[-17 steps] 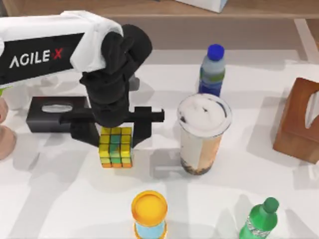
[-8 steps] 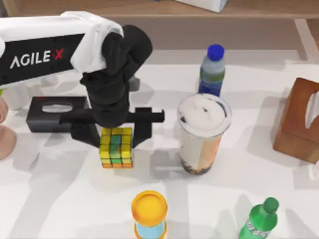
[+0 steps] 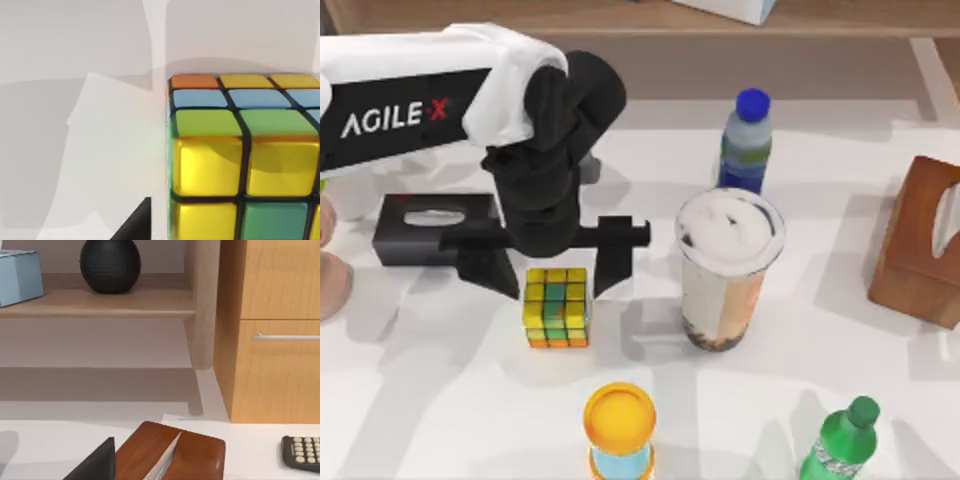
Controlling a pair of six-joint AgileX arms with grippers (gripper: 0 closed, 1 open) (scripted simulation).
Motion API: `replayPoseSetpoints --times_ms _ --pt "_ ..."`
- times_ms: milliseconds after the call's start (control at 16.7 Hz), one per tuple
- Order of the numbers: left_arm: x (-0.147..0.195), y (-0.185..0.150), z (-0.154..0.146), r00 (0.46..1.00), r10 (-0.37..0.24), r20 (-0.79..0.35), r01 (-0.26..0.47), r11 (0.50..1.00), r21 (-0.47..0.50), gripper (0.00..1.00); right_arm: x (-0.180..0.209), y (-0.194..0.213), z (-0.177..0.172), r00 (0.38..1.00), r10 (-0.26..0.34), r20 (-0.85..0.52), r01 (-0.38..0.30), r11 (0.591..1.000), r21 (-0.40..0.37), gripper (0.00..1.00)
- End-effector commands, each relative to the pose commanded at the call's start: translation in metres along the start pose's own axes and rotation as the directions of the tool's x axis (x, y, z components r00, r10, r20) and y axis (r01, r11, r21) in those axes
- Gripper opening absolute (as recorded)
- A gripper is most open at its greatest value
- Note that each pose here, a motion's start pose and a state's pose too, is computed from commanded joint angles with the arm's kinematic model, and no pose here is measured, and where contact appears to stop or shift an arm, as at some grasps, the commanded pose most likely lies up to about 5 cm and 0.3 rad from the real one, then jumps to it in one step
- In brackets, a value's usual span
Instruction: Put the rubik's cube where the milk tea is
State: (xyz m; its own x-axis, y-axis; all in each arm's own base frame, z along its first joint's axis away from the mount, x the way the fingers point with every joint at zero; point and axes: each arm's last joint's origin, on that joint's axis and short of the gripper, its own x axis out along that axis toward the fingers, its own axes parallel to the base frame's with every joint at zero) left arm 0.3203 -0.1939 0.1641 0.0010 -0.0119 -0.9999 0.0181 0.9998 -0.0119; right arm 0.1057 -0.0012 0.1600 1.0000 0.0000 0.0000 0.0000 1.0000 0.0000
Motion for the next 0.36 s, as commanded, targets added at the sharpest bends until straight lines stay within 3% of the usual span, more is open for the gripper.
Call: replayPoseSetpoints --times_ms 360 --pt "0.0000 0.0000 0.0000 1.000 0.000 0.000 0.000 1.000 0.000 1.00 0.0000 0.0000 0.0000 1.000 0.000 0.000 0.000 1.000 0.000 1.00"
